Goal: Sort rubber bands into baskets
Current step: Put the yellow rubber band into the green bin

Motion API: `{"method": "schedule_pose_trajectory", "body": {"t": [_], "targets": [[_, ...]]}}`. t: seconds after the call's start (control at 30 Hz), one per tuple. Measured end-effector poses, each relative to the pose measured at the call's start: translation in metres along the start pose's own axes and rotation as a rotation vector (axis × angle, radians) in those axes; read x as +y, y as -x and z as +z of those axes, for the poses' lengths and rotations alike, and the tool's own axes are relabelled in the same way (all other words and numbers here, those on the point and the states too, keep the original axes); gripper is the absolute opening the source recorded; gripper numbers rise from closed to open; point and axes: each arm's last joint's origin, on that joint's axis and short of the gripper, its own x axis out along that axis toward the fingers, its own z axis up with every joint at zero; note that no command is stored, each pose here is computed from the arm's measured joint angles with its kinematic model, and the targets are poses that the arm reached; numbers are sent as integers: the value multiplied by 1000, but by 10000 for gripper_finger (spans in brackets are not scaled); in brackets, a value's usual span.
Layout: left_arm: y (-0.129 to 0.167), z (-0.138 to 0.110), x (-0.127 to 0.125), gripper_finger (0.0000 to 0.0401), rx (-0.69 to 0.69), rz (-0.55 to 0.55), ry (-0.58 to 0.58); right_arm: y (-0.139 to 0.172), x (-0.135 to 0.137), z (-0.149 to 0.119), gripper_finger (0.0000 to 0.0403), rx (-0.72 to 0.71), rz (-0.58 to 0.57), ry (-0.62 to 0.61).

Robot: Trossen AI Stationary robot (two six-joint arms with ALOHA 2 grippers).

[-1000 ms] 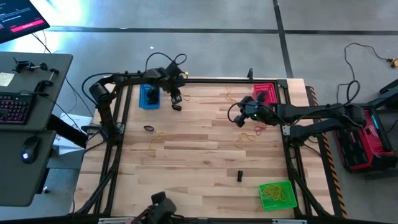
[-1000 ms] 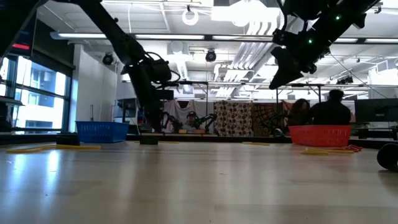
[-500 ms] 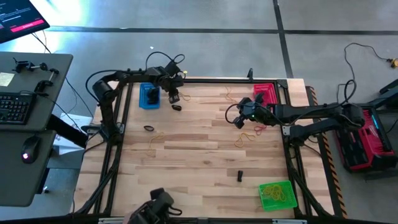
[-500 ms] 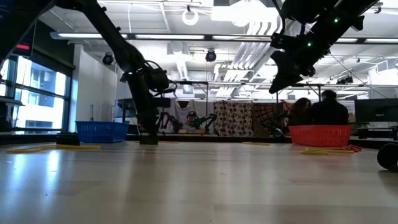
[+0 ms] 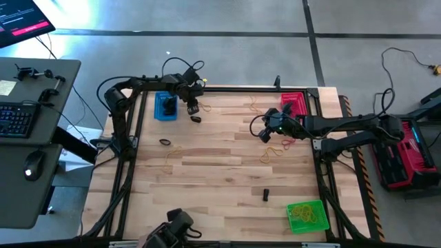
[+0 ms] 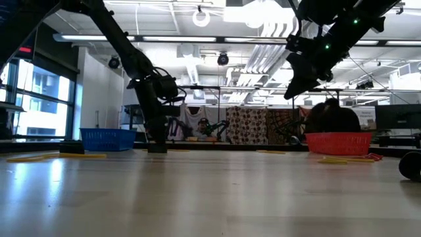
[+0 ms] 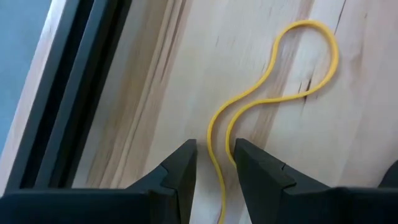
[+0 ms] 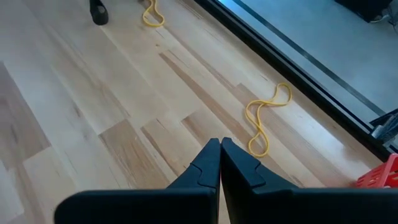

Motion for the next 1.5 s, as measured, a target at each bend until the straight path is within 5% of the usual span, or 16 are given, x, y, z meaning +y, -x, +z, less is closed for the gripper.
{"method": "schedule_pose_trajectory", "body": {"t": [0.17,0.37,0.73,0.97,1.3,1.5], "targets": [[1,0,-1,88,11,-1,-2,1,2,0,0,2,19,5],[19,4,-9,10,-8,17,-65,6,12,-2,0,-9,59,33],[78,32,-45,1,-194,58,-201,16,29,-6,0,-38,123,61],[67,30,-48,8,-137,42,-174,23,38,-6,14,-77,172,80],[47,16,-21,103,-57,82,-11,24,41,-6,42,-87,182,91],[29,6,-12,103,-6,11,32,24,40,-6,42,-92,167,98]]}}
